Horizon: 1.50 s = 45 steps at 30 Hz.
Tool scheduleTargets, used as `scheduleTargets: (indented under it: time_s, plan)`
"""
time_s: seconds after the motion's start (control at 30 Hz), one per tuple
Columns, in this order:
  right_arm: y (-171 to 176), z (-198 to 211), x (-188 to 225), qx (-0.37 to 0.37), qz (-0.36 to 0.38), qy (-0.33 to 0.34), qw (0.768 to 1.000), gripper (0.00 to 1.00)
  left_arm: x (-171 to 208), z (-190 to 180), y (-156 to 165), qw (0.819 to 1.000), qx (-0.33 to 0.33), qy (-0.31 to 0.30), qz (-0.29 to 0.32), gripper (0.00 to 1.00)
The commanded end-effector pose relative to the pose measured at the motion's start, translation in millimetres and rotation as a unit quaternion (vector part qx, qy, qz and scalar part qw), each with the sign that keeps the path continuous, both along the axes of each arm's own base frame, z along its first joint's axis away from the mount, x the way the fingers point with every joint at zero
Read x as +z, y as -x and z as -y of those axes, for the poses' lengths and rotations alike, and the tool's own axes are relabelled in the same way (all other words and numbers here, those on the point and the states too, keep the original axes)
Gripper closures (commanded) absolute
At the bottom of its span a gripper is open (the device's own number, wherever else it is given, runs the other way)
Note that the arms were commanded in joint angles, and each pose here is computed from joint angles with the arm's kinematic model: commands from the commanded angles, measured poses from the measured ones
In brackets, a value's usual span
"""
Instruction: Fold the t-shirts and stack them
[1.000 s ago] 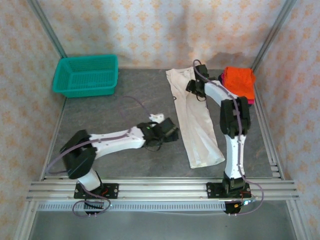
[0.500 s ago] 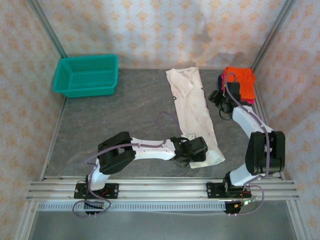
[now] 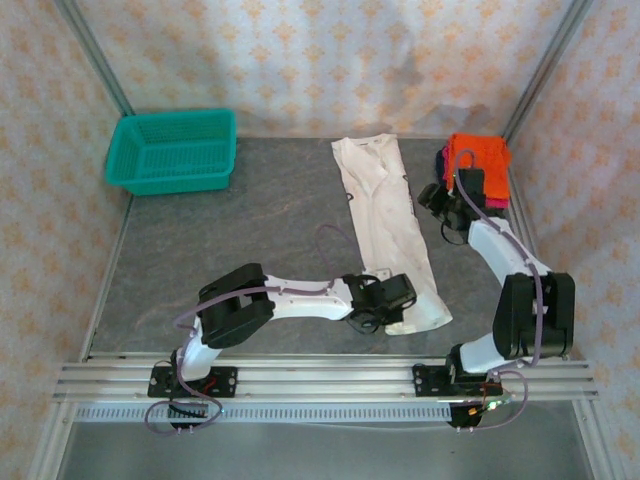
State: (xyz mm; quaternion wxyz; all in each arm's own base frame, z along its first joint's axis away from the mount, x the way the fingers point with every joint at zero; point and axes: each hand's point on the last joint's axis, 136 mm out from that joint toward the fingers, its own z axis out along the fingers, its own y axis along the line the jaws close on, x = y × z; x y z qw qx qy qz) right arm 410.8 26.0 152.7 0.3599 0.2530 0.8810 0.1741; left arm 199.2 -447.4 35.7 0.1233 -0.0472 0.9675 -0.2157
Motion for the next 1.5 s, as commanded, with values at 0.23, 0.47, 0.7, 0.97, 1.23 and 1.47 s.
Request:
scheduleTargets:
  time_s: [0.23, 0.47, 0.7, 0.97, 1.23, 1.47]
  plan:
    - [19.4, -37.4, -18.9, 0.083, -0.031, -0.010, 0.996, 0.42, 14.8, -104.8, -16.1, 0.998, 0.027, -0.062, 0.018, 1.00]
    - [-26.7, -66.4, -81.6, 0.106, -0.088, 0.002, 0.990, 0.53, -0.7, -124.1, -6.0, 0.997, 0.020, -0.069, -0.013, 1.00]
    - [-65.0, -78.8, -115.4, 0.118, -0.121, 0.007, 0.986, 0.73, -13.5, -137.6, 1.5, 0.997, 0.044, -0.049, -0.034, 1.00]
    - [-89.5, -124.2, -126.7, 0.167, -0.138, 0.021, 0.976, 0.81, -14.7, -167.7, -4.3, 0.995, 0.072, -0.055, -0.030, 1.00]
    - [-107.6, -167.1, -119.4, 0.191, -0.128, 0.029, 0.973, 0.81, -10.9, -201.6, -3.3, 0.993, 0.090, -0.067, -0.027, 1.00]
    - [-83.8, -155.5, -55.0, 0.183, -0.069, 0.037, 0.980, 0.55, -0.2, -205.9, -4.7, 0.994, 0.093, -0.055, -0.012, 1.00]
